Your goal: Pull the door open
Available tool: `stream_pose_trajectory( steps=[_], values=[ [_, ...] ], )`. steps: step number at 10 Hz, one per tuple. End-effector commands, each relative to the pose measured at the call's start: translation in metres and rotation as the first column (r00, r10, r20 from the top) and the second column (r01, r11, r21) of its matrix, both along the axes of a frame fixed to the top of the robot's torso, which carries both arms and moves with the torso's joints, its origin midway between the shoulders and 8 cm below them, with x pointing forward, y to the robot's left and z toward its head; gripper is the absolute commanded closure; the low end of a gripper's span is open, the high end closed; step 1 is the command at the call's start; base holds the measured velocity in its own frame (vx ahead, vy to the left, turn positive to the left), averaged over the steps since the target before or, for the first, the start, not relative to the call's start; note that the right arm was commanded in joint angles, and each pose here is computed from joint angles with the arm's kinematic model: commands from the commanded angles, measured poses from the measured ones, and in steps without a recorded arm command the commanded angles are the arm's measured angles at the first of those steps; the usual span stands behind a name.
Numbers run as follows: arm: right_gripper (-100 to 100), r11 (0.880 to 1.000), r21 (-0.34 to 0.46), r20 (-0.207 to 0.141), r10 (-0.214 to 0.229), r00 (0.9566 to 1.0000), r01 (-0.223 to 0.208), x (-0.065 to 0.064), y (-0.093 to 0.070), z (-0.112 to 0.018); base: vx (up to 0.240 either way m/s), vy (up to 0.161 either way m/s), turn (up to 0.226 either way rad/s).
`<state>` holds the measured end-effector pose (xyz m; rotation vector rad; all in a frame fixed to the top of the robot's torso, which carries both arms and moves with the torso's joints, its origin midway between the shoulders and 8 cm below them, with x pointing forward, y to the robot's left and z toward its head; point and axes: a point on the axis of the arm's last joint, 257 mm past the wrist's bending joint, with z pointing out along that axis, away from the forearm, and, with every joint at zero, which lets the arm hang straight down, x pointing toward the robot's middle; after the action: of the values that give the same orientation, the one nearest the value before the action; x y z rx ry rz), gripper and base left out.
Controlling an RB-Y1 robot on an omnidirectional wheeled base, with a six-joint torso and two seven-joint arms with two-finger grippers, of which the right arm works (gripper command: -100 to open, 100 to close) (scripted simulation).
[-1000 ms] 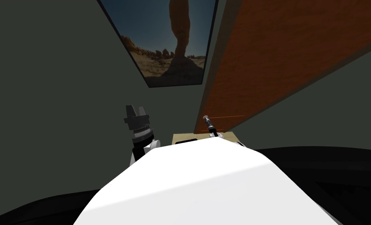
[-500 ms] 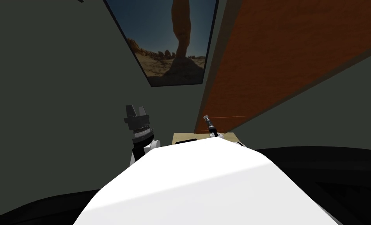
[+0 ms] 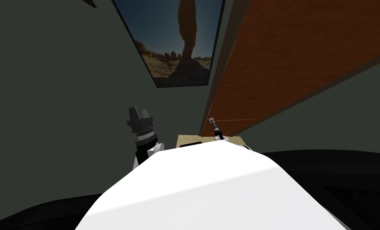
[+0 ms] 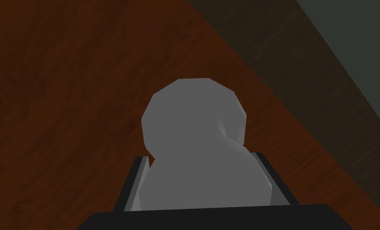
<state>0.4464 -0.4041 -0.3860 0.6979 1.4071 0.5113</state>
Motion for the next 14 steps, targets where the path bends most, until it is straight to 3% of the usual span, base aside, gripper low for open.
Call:
stream_pose_trajectory(
  steps=[1, 5, 7, 8, 9, 13, 14],
  values=[
    [100, 0.999, 0.048, 0.005, 0.003, 1.0, -0.003, 0.0, 0.005, -0.002, -0.041, -0.018, 0.06],
    [100, 0.99, 0.142, 0.019, -0.014, 0.9997, 0.011, 0.0, 0.0, -0.002, -0.037, -0.015, 0.062],
    [100, 0.982, 0.189, 0.027, -0.023, 0.9994, 0.018, -0.001, -0.002, -0.001, -0.039, -0.01, 0.064],
    [100, 0.972, 0.234, 0.034, -0.032, 0.9989, 0.024, -0.001, -0.005, -0.001, -0.045, -0.018, 0.072],
    [100, 0.972, 0.235, 0.034, -0.032, 0.9989, 0.024, -0.001, -0.005, -0.001, -0.035, -0.018, 0.053],
    [100, 0.931, 0.363, 0.054, -0.063, 0.9965, 0.039, -0.002, -0.012, -0.001, -0.052, -0.023, 0.095],
    [100, 0.927, 0.372, 0.055, -0.063, 0.9965, 0.038, -0.002, -0.012, -0.001, -0.041, -0.005, 0.042]
  ],
)
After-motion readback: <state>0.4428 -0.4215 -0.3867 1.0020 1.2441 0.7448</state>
